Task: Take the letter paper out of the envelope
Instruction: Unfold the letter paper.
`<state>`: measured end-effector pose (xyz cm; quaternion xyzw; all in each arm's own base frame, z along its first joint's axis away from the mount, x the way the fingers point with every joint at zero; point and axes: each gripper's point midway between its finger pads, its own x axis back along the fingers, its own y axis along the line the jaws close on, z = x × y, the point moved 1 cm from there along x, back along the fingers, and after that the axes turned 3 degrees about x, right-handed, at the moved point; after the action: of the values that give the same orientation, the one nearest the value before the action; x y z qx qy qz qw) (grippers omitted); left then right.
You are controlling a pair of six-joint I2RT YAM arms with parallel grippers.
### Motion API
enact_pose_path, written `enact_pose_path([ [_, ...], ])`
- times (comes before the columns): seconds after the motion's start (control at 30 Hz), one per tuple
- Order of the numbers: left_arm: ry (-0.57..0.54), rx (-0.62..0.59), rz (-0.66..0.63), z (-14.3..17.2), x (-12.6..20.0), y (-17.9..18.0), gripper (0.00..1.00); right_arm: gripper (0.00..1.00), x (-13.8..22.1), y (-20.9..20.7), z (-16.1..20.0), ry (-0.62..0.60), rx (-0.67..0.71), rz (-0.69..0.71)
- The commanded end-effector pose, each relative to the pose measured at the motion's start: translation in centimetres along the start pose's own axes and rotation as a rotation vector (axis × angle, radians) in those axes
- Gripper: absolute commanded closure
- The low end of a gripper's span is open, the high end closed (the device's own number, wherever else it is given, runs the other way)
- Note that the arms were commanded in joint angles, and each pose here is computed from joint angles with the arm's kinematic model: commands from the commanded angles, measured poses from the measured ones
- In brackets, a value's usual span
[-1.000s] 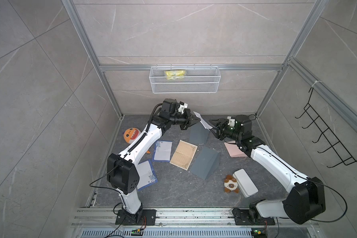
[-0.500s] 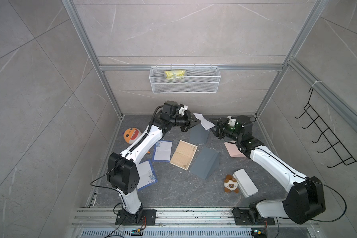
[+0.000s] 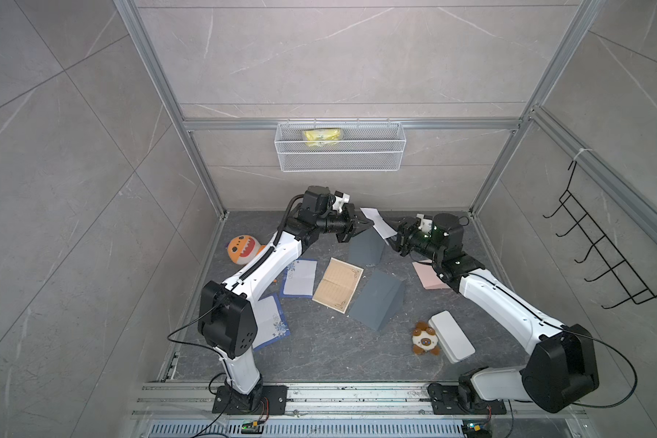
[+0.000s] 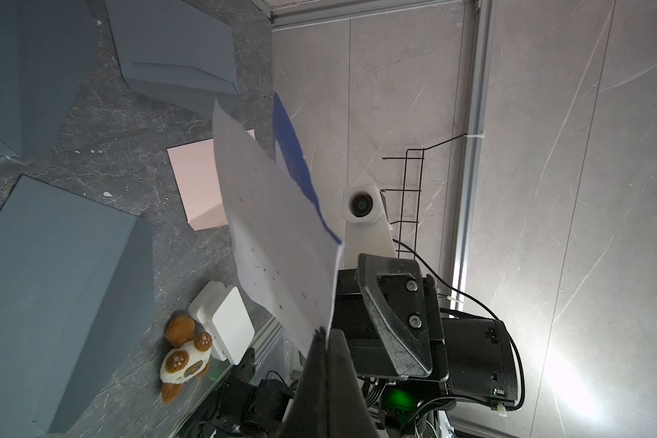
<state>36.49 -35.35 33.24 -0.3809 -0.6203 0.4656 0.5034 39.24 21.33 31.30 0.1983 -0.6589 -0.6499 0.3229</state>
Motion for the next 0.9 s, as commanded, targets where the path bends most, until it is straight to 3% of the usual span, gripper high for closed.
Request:
enact_pose_path([
  [0.0,0.012,-0.025,0.043,0.4,0.0,-1.3,1.00,0.56,0.4,1.7,0.4,0.000,0.011,-0.055],
  [0.5,0.032,-0.026,0.038,1.3,-1.3,-1.1,1.00,0.71,0.3,1.6,0.7,0.000,0.015,-0.050],
  [0.73,0.025,-0.036,0.033,1.2,-1.1,-1.2,1.00,0.98,1.4,1.0,0.5,-0.041,0.074,0.024],
  [0.77,0.024,-0.043,0.028,1.3,-1.1,-1.3,0.92,1.00,1.7,1.0,0.5,-0.043,0.096,0.043],
  [0.87,0.016,-0.084,-0.001,1.3,-0.5,-1.5,0.54,1.00,2.3,1.2,0.7,-0.039,0.187,0.106],
])
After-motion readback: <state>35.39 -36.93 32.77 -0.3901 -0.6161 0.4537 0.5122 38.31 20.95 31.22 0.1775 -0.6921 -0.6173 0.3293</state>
